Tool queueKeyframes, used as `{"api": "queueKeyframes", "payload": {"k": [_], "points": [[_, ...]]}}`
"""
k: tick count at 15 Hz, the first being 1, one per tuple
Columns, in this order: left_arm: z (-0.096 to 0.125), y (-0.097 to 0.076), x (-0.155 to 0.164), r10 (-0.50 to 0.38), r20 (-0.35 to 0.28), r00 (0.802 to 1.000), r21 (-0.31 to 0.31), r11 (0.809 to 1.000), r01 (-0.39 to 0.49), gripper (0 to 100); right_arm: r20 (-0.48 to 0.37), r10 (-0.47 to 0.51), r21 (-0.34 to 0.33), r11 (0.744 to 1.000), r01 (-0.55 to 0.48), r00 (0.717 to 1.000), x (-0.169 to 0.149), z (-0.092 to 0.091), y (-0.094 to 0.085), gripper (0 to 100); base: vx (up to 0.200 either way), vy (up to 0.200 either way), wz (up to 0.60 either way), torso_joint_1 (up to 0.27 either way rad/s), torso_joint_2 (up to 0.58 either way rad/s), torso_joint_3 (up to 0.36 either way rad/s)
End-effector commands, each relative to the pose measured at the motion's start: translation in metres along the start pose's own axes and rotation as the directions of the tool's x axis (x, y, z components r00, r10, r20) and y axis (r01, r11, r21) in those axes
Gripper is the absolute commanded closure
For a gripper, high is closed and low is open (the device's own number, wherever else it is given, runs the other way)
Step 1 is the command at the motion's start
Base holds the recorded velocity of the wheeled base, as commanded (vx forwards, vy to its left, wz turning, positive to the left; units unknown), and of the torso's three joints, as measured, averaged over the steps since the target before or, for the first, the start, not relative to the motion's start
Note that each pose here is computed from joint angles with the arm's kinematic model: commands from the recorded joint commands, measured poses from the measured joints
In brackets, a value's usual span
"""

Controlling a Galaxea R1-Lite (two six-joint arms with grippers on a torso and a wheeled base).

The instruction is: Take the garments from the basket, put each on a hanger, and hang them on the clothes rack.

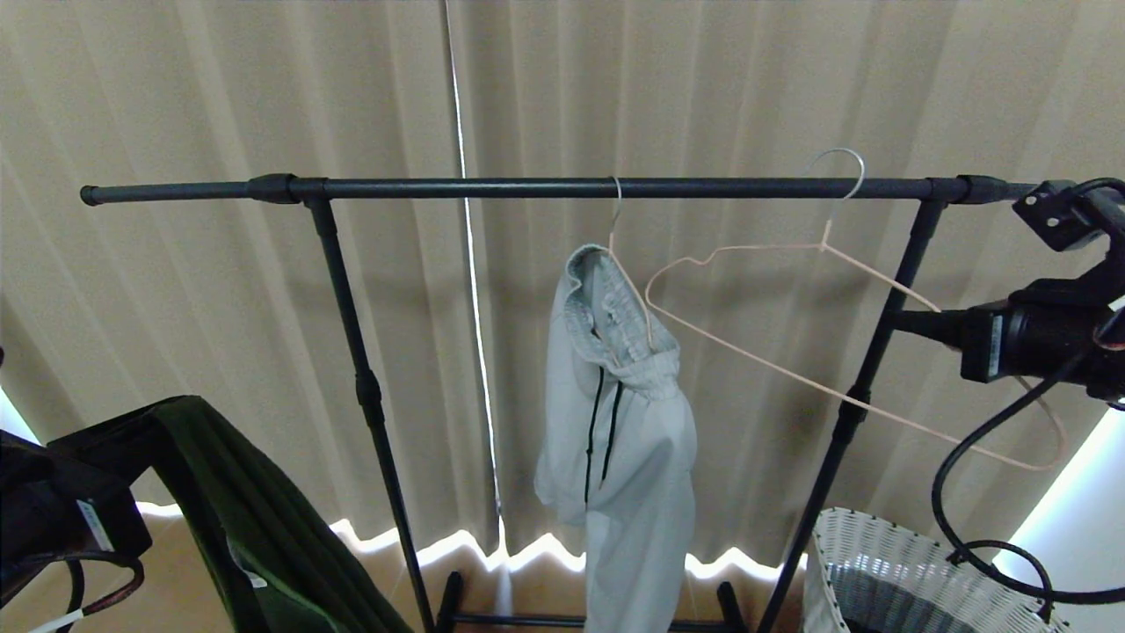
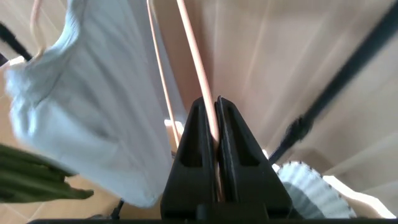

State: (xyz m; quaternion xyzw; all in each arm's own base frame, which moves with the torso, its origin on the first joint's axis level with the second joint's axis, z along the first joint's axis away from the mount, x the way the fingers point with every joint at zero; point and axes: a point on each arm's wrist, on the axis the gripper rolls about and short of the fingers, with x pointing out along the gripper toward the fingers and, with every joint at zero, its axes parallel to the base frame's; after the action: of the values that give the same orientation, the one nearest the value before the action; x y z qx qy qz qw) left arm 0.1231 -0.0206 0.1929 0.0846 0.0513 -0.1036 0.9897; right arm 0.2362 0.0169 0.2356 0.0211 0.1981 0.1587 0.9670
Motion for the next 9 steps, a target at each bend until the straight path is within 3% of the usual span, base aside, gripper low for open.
{"api": "queueKeyframes", "payload": {"k": [1,2,9], "points": [[0.0,0.0,0.0,0.001,0.001,1.0,0.001,1.0,-0.001,100,0.044,-0.004,-0.019,1.0,0.004,0.999,-0.039,-0.015,0.011,100,0.0,0.0,0.0,0.0,0.0,0.0],[0.001,0.0,0.001,0.002,0.004,1.0,0.005,1.0,-0.002,100,0.042,-0.007,-0.02,1.0,0.007,0.999,-0.046,-0.022,0.013,100,0.0,0.0,0.0,0.0,0.0,0.0],[0.008,0.002,0.004,0.004,0.019,1.0,0.008,1.0,-0.004,100,0.048,-0.01,-0.014,1.0,0.01,0.999,-0.066,-0.064,0.018,100,-0.2,0.0,0.0,0.001,0.0,0.002]]}}
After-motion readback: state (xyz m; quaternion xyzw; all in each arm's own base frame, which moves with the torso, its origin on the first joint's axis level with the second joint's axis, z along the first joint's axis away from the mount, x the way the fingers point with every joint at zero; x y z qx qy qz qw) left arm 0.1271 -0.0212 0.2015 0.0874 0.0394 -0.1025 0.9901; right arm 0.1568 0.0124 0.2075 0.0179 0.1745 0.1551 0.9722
